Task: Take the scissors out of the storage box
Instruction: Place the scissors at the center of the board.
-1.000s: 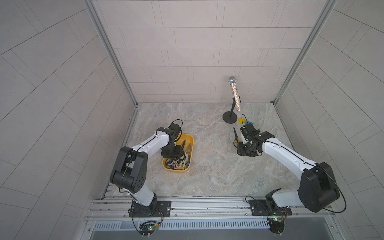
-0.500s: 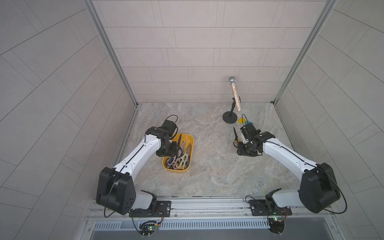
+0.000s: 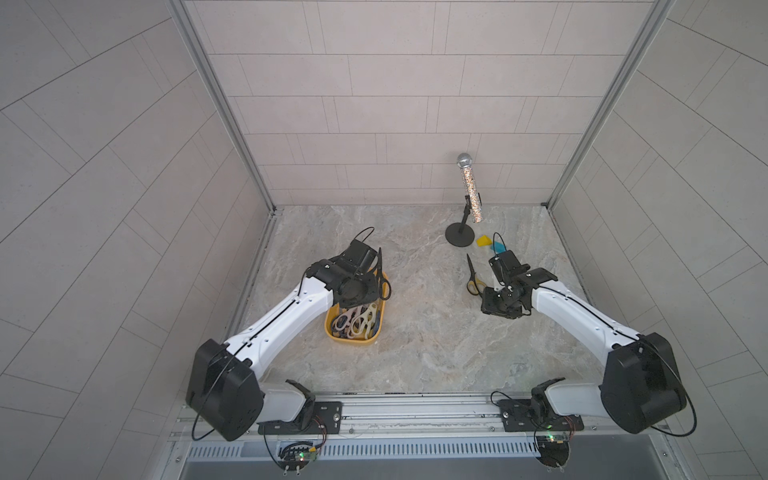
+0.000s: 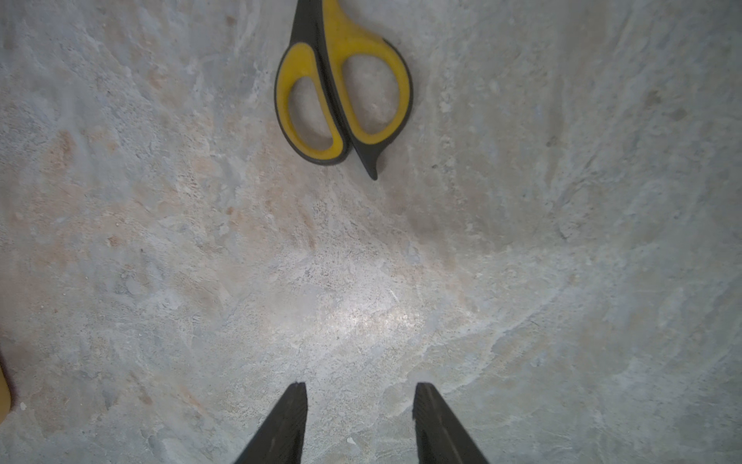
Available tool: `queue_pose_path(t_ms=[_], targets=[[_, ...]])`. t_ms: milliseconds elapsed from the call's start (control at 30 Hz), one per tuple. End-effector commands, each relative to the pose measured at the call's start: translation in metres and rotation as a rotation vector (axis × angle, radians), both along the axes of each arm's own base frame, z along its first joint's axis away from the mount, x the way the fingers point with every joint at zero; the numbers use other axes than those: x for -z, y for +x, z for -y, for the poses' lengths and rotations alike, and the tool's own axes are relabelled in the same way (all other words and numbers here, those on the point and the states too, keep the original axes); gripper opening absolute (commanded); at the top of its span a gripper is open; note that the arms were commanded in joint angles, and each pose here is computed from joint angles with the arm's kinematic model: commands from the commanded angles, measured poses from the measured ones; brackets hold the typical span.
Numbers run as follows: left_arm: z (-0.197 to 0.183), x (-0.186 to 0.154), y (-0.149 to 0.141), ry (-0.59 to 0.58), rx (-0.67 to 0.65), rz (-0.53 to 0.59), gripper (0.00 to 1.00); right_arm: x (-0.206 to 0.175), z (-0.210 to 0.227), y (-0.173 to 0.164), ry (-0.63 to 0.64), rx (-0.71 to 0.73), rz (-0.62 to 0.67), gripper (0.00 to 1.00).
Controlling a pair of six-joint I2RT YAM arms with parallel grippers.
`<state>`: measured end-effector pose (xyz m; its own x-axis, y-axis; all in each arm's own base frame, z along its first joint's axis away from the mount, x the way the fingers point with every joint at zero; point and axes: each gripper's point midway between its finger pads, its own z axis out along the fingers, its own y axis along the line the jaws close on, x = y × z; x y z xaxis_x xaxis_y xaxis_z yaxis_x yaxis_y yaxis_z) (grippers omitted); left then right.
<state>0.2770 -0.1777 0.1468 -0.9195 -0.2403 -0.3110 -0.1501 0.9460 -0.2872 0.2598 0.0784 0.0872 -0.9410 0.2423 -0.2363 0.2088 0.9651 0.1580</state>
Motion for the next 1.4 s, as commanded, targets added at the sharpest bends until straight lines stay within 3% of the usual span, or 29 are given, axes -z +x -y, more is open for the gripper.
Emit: queue_pose_path(t_ms=[0,300,700,967,1367], targets=[[0.033,-0.011,0.031,-0.041,-0.046,0.098,0.00,-0.002,0.014,-0.008,-0.037,0.049,0.009,0.48],[0.110,0.028,0.061,-0.032,-0.024,0.082,0.00,0.005,0.045,-0.016,-0.051,0.161,-0.014,0.49],[0.191,0.092,0.063,0.015,0.007,-0.040,0.00,0.006,0.053,-0.008,-0.005,0.200,-0.011,0.49],[0.190,0.114,0.064,0.113,-0.021,-0.066,0.00,0.006,0.053,-0.011,0.000,0.193,-0.005,0.49],[0.203,0.138,0.071,0.141,-0.005,-0.107,0.00,0.005,0.051,-0.014,0.022,0.187,0.001,0.49]])
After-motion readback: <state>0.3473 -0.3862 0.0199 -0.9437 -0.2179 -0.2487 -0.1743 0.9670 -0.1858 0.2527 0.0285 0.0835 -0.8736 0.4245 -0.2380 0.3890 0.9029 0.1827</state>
